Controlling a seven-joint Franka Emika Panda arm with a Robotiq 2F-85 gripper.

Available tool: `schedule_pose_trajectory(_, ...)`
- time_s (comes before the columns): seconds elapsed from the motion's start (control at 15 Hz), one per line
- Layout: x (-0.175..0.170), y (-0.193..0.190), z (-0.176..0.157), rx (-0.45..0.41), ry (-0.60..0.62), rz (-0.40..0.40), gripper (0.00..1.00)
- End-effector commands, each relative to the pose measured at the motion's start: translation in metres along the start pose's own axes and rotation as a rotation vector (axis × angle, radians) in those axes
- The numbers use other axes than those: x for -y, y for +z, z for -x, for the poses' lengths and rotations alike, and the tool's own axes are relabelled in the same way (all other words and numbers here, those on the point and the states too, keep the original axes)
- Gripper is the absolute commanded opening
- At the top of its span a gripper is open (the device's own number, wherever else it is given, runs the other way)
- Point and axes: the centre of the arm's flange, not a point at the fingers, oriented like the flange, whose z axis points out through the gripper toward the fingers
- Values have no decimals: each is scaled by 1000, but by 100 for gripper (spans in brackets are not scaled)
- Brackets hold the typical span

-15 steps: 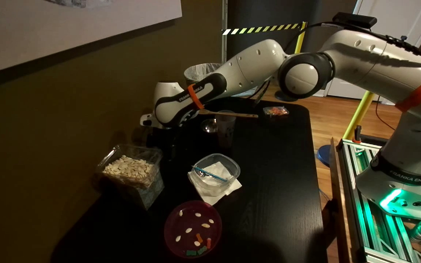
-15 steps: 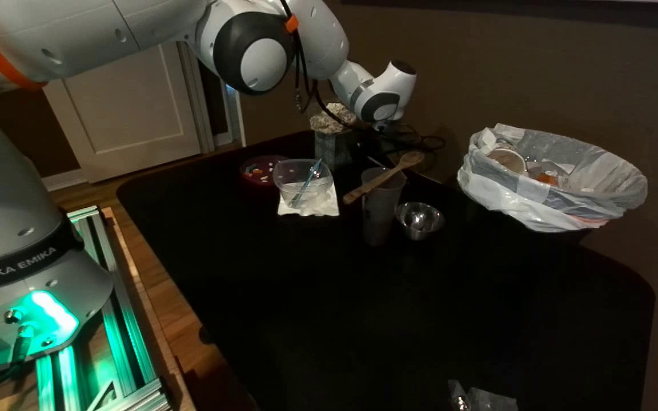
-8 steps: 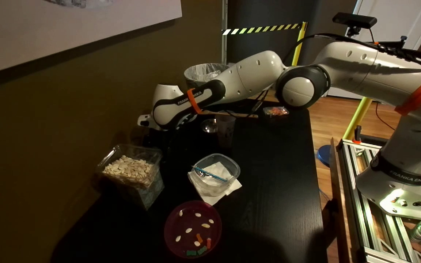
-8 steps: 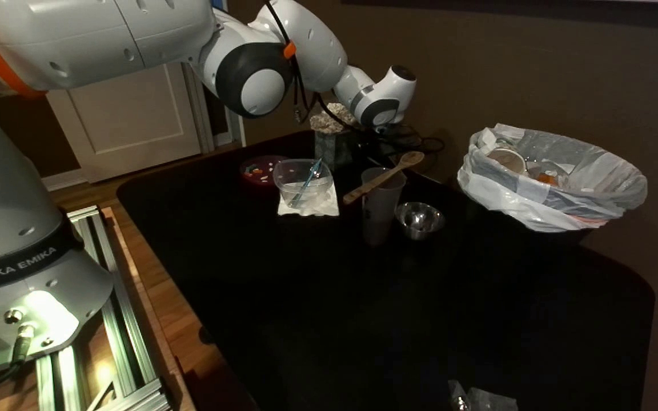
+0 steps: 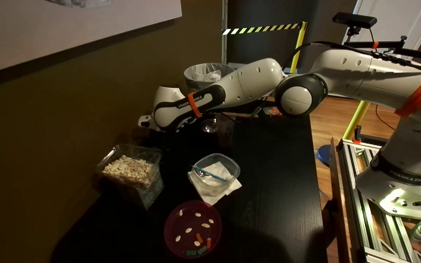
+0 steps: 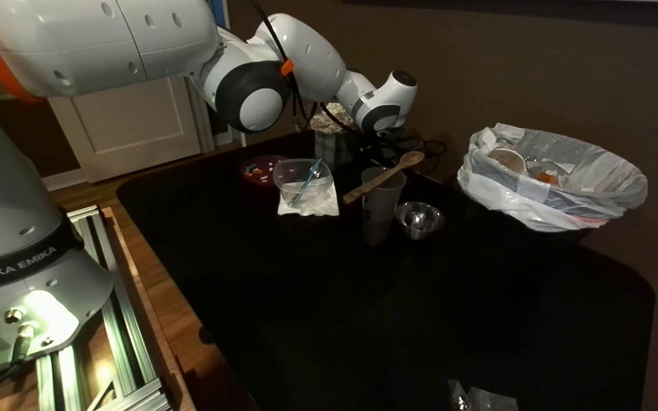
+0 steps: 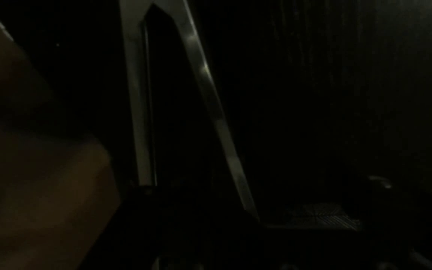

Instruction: Put the tongs in the clear bowl

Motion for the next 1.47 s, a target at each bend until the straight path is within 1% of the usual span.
schedule_pose_trajectory(0.0, -29, 22, 0, -13, 11, 16, 51)
schedule_pose_trajectory(0.07, -29, 22, 1, -14, 16, 18, 50)
schedule_pose_trajectory(0.2, -30, 20, 3, -18, 25, 23, 35)
schedule_pose_trajectory(0.27, -31, 18, 3, -20, 29, 30, 25)
schedule_pose_trajectory(0.4, -30, 14, 3, -24, 47, 34, 10)
schedule_pose_trajectory(0.47, -29, 11, 3, -24, 62, 32, 3)
schedule_pose_trajectory(0.53, -28, 8, 3, -25, 72, 37, 0)
schedule_pose_trajectory(0.6, -27, 5, 2, -27, 78, 40, 1)
schedule_pose_trajectory(0.67, -26, 0, 2, -30, 92, 47, 3)
schedule_pose_trajectory(0.8, -25, -8, 3, -29, 127, 49, 4)
schedule_pose_trajectory(1.0, -18, -24, 8, 12, 216, 52, 3)
schedule_pose_trajectory(1.13, -13, -35, 14, 71, 289, 32, 3)
schedule_pose_trajectory(1.4, 3, -58, 32, 128, 404, -3, 3)
